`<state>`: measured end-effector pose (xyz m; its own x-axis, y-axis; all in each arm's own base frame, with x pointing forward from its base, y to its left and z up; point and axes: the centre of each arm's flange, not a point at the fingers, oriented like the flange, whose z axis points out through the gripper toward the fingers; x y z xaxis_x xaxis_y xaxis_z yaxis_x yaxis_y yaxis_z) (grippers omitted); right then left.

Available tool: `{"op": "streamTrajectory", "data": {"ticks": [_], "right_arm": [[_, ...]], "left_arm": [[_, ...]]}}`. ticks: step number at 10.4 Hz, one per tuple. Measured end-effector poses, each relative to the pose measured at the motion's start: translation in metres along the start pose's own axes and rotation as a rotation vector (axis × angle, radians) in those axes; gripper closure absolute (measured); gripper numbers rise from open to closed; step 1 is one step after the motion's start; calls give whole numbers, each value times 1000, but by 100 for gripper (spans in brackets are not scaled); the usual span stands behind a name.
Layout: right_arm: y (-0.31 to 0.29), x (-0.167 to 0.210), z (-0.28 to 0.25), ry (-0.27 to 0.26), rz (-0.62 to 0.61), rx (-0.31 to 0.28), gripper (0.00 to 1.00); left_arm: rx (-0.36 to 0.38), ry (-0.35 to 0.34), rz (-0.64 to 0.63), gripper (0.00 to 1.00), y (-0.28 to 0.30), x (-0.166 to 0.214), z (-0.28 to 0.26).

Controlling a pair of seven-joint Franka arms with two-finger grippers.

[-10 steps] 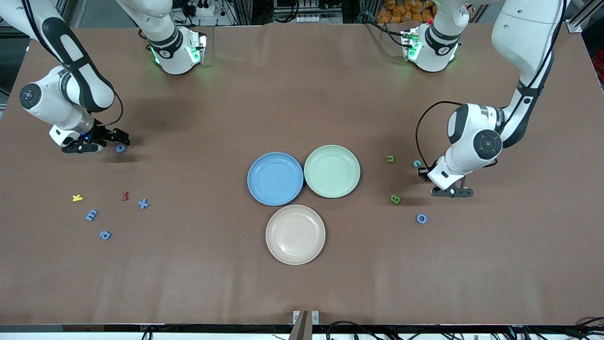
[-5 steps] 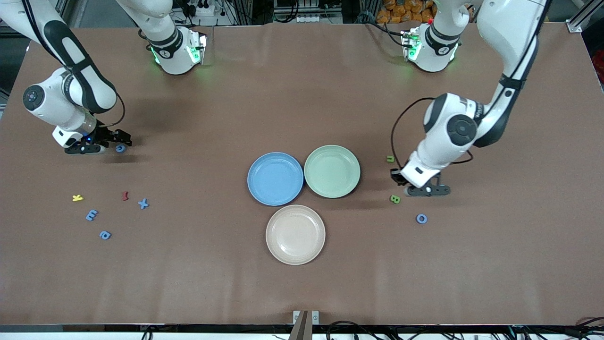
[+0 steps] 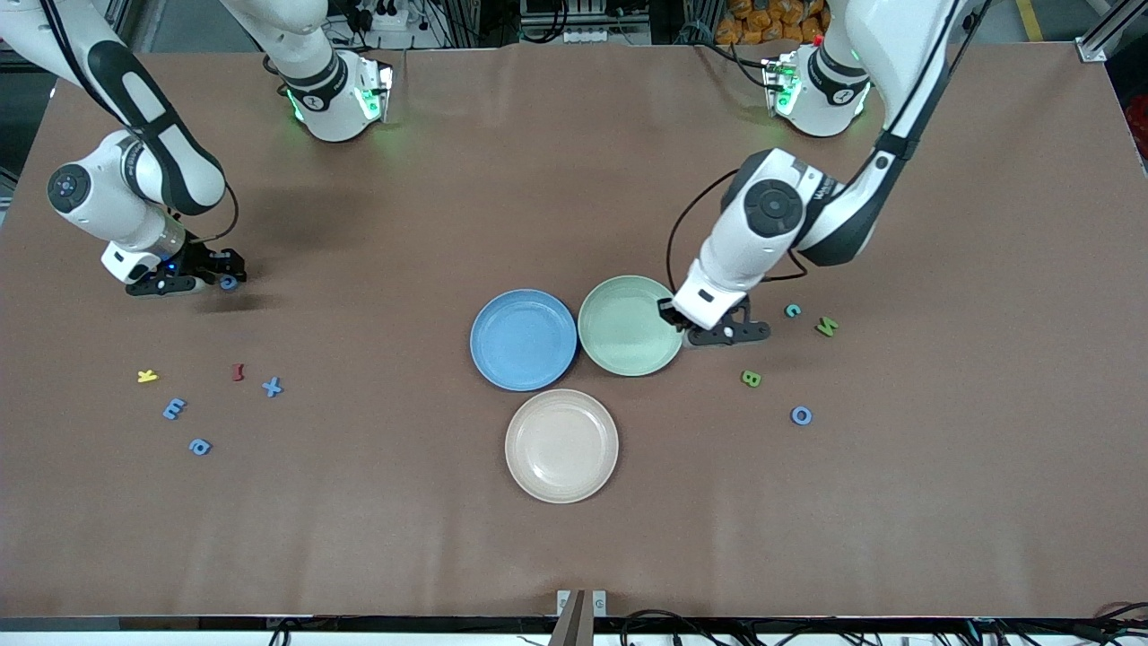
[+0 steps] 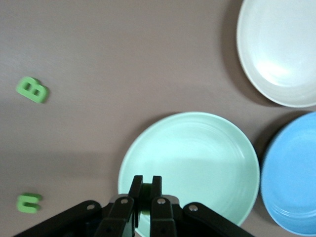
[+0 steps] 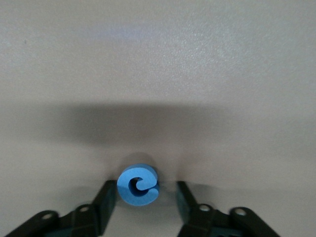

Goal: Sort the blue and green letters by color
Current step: 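Drop the green a onto the green plate while the right lifts blue c, then grasp the green B with the left gripper while the right carries c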

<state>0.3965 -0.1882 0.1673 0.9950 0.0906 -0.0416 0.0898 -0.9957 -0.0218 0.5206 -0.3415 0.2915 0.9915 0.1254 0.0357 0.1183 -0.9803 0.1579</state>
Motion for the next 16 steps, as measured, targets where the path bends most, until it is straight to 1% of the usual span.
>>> {"op": "streamTrajectory", "data": {"ticks": [1,2,3,4,5,7,8,9,10,11,12,14,15,16], "right_arm": [[0,1,-2,2,-5,-4,52],[0,2,-4,3,-17,-10,62],[0,2,-5,2,-25,-14,65],[-1,2,-5,1,-30,-15,65],[-1,2,-5,0,-35,-16,65],[2,6,-8,8,-34,-22,65],[7,12,-13,12,-32,-27,65],[12,20,-23,7,-17,-30,65],[12,31,-35,7,15,-36,65],[-1,48,-50,18,60,-47,65],[-25,68,-61,37,106,-56,65],[-84,102,-74,75,195,-61,65],[-110,114,-78,88,238,-58,65],[-136,123,-80,99,282,-53,65]], "left_arm": [[1,-14,-9,90,12,-9,8],[6,-35,-13,90,23,-19,21],[13,-58,-18,90,33,-29,37],[17,-75,-30,90,42,-36,50],[17,-87,-38,86,49,-38,60],[6,-90,-43,60,57,-33,68],[-2,-81,-47,49,59,-28,65],[-13,-65,-56,35,60,-19,58],[-22,-45,-73,22,56,-5,49],[-26,-12,-73,8,44,15,35],[-14,15,-38,0,20,40,23],[15,34,136,0,-47,89,11],[29,26,234,0,-83,107,11],[40,5,303,0,-112,116,19]]}}
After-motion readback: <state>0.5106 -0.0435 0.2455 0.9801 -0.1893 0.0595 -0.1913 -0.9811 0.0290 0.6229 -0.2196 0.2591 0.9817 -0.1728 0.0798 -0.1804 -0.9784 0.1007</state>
